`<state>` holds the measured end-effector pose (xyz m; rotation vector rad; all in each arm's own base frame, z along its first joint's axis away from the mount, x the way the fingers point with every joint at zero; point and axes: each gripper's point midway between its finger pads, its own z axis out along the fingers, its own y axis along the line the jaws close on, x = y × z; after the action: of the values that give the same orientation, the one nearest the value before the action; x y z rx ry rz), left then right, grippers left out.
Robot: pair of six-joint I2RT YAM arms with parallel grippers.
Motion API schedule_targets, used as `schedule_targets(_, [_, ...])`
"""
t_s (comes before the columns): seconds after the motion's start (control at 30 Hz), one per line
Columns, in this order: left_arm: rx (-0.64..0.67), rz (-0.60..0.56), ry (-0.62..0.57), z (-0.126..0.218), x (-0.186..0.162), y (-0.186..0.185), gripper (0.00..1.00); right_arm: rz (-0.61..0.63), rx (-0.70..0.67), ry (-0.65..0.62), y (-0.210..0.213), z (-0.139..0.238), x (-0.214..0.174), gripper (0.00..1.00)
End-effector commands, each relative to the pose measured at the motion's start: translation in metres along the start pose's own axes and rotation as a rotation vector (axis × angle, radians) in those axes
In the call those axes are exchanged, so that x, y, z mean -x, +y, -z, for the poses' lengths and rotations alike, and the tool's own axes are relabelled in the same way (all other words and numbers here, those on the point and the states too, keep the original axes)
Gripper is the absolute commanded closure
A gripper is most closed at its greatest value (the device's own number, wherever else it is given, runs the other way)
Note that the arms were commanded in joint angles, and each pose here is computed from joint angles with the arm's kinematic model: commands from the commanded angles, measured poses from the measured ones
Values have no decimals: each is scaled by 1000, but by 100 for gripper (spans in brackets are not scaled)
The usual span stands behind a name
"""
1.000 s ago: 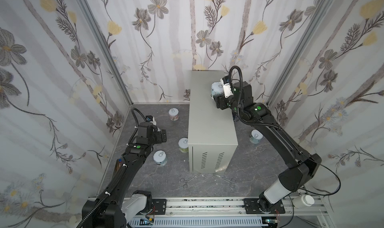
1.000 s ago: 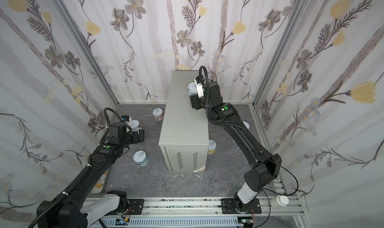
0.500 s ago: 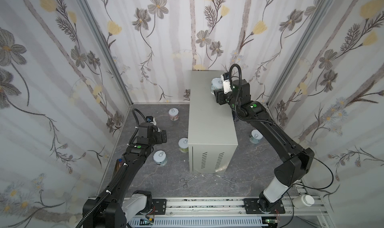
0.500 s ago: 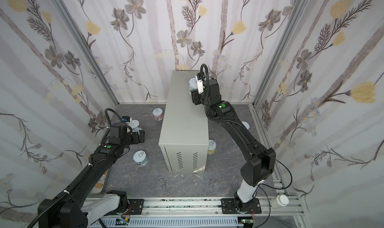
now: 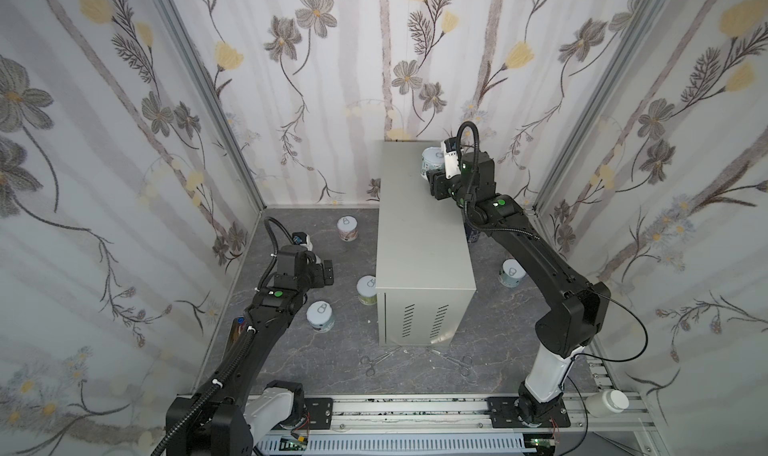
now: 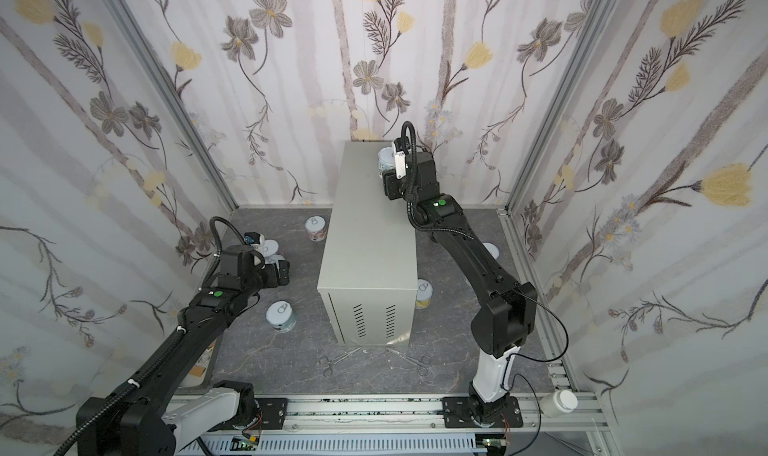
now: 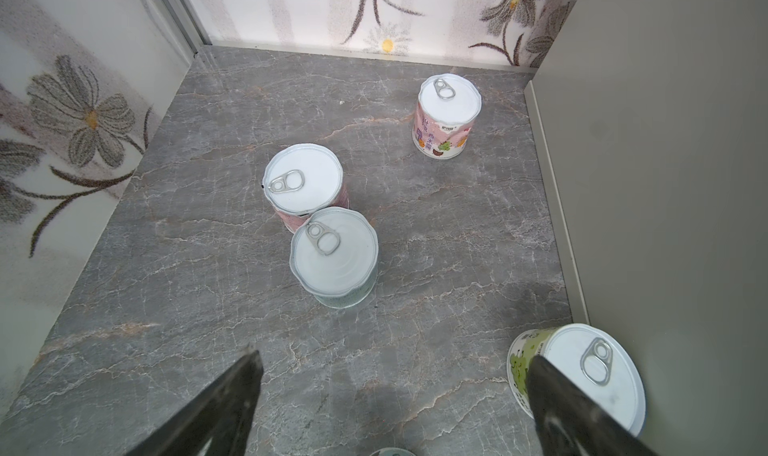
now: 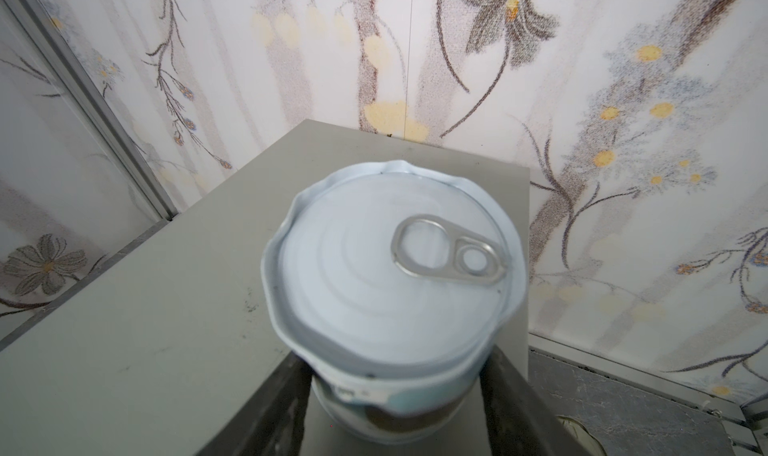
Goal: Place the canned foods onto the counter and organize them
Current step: 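Lower the light-blue can onto the cabinet top and release it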
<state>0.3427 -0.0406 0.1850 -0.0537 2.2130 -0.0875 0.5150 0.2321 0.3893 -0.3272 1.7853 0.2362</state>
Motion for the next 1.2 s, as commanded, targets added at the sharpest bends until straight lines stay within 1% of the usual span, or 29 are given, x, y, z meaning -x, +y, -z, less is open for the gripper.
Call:
schedule_targets(0.0, [9,0,-23,0,5,1,0,-8,-28,-32,-8,-4,7,36])
schedule_targets(0.3, [24,-4,-17,-2,4,4,0,-9,-26,-38,-12,-17,8,36])
schedule_targets(0.63, [25,-10,2,-10,1,3,0,-3,4,-47,-6,-29,7,36])
schedule_targets(1.17, [40,-17,30,-18,-5,6,0,2,17,-26,-3,-34,-1,35])
